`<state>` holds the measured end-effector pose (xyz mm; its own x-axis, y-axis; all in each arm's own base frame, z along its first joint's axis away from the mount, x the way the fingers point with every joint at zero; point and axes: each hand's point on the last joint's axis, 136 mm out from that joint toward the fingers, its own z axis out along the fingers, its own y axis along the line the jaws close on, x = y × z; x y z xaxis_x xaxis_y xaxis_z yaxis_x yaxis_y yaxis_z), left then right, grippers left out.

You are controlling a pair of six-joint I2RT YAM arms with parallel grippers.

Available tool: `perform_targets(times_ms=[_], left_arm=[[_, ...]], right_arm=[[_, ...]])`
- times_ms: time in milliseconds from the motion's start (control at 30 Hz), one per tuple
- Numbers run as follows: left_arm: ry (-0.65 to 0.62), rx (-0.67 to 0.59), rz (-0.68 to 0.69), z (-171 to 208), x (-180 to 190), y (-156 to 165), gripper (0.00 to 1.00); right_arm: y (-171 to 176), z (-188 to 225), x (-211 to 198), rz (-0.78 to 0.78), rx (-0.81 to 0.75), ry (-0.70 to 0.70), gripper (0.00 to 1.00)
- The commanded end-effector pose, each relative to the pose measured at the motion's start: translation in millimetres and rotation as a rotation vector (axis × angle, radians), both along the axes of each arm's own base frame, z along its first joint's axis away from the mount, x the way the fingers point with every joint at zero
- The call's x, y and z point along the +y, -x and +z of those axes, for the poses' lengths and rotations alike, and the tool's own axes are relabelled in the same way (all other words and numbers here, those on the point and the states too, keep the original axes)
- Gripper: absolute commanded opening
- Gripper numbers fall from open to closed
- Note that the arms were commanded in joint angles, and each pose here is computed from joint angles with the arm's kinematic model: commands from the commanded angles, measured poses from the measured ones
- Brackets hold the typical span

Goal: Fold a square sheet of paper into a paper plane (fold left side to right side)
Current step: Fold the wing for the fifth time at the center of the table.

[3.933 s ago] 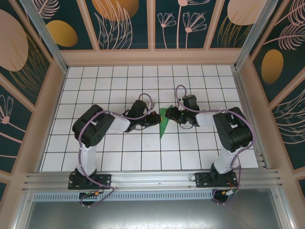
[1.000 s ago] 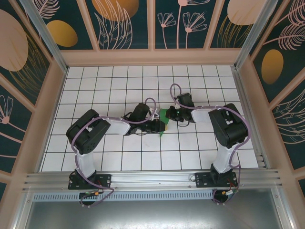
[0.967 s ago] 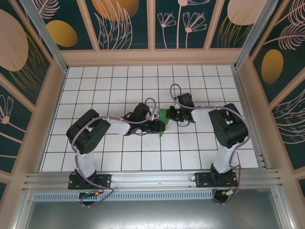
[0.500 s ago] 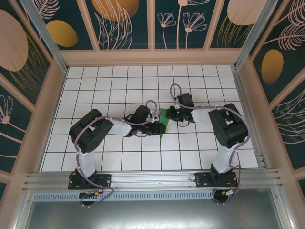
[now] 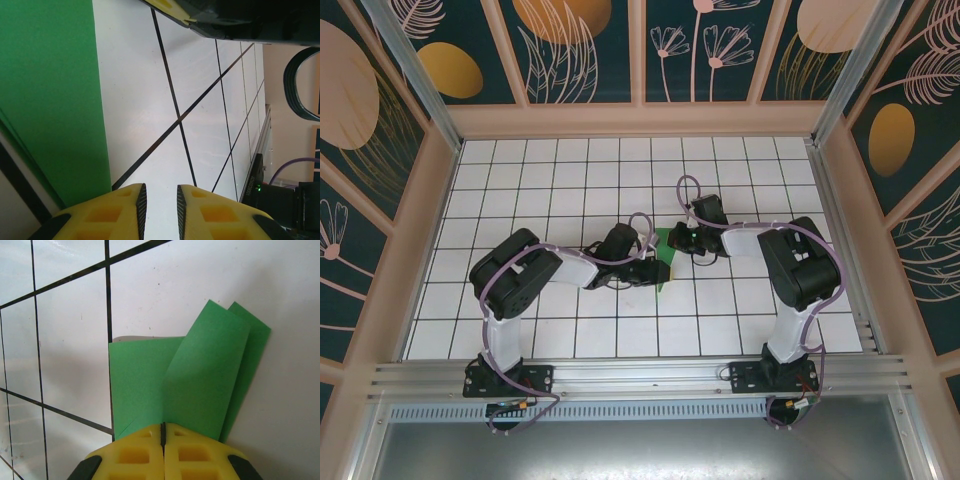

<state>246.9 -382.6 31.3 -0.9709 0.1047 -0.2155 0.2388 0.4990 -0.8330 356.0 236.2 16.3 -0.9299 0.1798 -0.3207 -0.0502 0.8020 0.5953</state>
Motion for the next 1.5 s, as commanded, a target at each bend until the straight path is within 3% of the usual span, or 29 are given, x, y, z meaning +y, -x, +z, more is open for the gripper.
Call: perform_targets(times_ms=[0,400,667,833,1167,1467], left_arm=[[-0.028,0.049,-0.023,-14.7,-0.8,13.9,0.27],[-0.216,0.059,-0.020,-48.4,10.1,25.0,0.25],[-0.269,0.076,-0.009,-64.3,18.6,31.9,0.21],[-0.291,0.075,-0.007,-70.1,21.3,32.4,0.18],[-0.317,0.074,0.000,-75.5,23.9,30.9,0.16],[-0.328,0.085,0.001,-79.2,26.9,33.3,0.15]], right_arm=[[34.5,-51.3,-26.9,-0.014,0.171,0.151,0.07],[23.4,-28.6,-20.7,-0.011,0.099,0.109,0.00],[14.2,26.8,-8.6,0.011,-0.065,-0.022,0.00],[30.4,47.5,-7.4,0.032,-0.113,-0.086,0.00],[41.2,34.9,11.4,0.078,-0.080,-0.127,0.00],[33.8,5.7,-1.9,0.058,-0.062,0.007,0.00]])
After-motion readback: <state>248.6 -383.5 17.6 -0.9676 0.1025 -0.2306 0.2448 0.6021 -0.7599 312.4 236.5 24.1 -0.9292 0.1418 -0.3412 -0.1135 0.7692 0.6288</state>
